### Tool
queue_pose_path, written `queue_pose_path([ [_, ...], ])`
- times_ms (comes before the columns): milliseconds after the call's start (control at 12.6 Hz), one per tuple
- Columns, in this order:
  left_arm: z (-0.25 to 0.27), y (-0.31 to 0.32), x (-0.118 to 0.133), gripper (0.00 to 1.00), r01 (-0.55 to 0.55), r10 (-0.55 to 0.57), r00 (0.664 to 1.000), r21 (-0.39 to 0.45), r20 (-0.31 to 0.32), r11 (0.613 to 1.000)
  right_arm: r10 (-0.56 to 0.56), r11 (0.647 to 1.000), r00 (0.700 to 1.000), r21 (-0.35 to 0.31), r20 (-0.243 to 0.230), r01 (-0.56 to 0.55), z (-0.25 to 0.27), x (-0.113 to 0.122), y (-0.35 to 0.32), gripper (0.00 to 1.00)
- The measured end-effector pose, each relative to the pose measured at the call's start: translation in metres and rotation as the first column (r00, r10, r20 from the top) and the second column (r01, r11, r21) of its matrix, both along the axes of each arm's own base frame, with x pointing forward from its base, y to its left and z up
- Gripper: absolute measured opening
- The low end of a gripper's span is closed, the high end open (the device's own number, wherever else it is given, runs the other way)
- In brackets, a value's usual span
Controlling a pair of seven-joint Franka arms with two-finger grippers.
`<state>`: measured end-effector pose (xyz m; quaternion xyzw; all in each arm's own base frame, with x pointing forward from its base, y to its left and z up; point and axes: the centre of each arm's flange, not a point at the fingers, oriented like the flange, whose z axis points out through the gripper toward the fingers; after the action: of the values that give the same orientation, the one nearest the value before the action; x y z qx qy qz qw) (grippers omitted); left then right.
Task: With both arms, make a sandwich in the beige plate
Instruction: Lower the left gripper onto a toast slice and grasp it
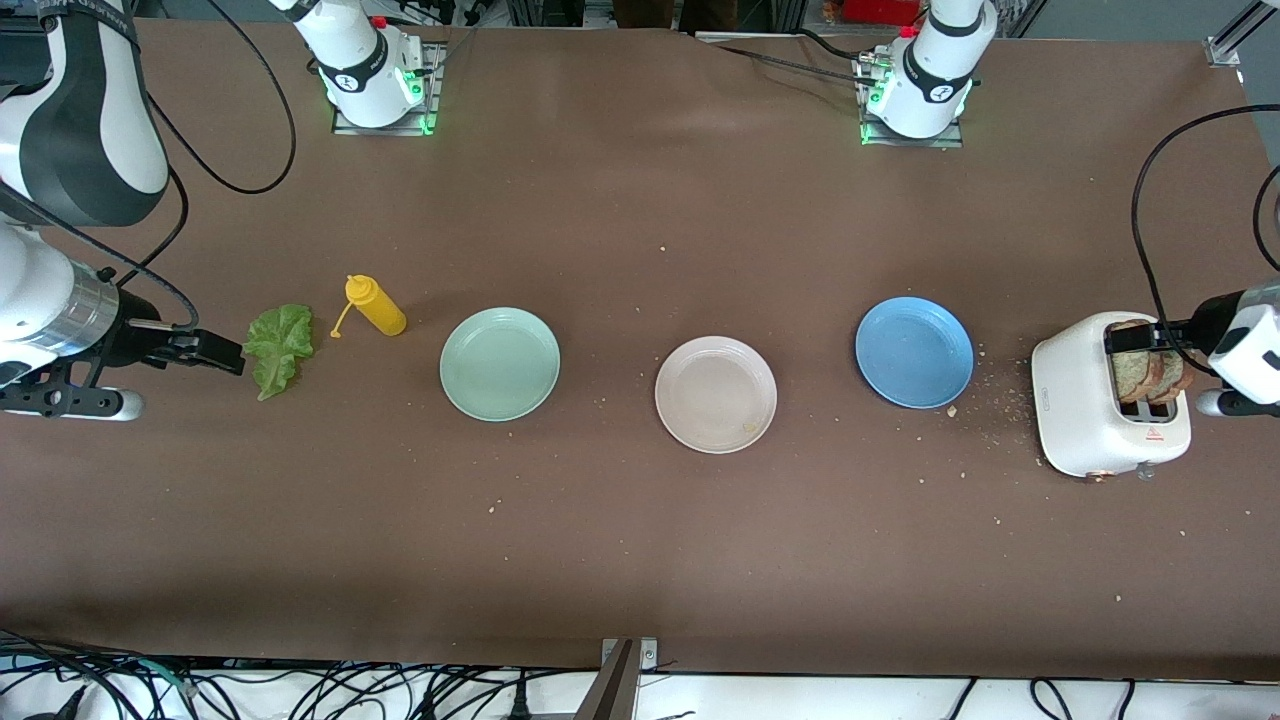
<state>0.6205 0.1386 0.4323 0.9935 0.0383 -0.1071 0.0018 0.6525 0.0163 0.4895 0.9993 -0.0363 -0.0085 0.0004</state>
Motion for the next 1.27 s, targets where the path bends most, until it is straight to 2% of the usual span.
queue_pose_path([
  [317, -0.02, 0.01, 0.007, 1.0, 0.004, -0.004, 1.0, 0.024, 0.005, 1.0, 0.0, 1.0, 1.0, 0.0, -0.001, 0.0, -0.001, 0.0, 0.0, 1.0],
  [1111, -0.067, 0.016, 0.011, 1.0, 0.014, -0.014, 0.998, 0.01, -0.053, 1.0, 0.001, 1.0, 1.0, 0.0, -0.003, -0.001, -0.002, 0.0, 0.0, 1.0],
  [1269, -0.074, 0.025, 0.009, 0.91, 0.041, -0.042, 0.997, -0.003, -0.064, 0.999, 0.001, 1.0, 1.0, 0.0, -0.005, -0.001, -0.002, -0.001, 0.0, 1.0],
])
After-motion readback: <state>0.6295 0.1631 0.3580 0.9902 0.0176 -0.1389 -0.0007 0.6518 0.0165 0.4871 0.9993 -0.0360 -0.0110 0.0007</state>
